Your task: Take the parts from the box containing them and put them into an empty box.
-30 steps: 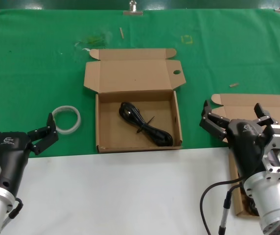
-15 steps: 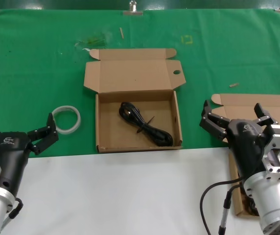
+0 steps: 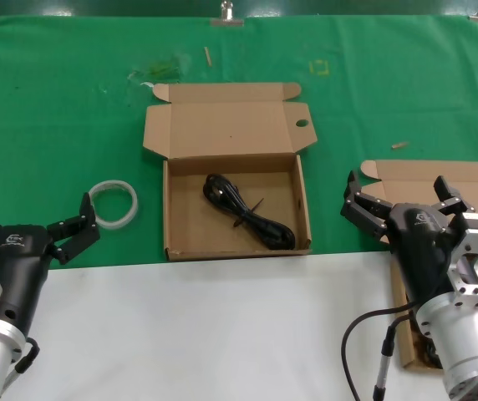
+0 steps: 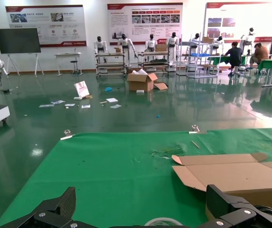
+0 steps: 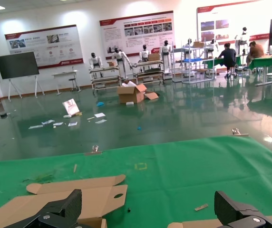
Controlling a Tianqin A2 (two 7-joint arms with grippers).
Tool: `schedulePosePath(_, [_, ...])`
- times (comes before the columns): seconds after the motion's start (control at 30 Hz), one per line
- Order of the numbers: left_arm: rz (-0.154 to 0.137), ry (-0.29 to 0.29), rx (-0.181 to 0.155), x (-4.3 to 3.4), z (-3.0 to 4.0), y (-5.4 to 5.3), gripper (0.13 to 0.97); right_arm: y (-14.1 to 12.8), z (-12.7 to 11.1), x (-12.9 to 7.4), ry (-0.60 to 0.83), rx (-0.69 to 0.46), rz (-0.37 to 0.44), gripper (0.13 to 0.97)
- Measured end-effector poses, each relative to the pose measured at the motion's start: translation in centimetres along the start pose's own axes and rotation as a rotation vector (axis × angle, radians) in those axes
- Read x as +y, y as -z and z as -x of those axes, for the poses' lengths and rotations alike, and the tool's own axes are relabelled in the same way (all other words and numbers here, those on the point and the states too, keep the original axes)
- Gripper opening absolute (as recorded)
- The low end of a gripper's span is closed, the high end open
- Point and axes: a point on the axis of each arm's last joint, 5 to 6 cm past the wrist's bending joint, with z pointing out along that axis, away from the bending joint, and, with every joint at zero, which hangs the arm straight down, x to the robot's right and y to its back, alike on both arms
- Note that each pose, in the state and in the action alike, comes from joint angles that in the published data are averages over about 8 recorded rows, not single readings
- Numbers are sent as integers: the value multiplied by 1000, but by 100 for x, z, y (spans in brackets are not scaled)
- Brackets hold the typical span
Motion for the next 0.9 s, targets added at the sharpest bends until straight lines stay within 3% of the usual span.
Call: schedulePosePath(0.9, [0, 1, 0, 0, 0, 0, 966, 0, 0, 0, 0, 0, 0, 966])
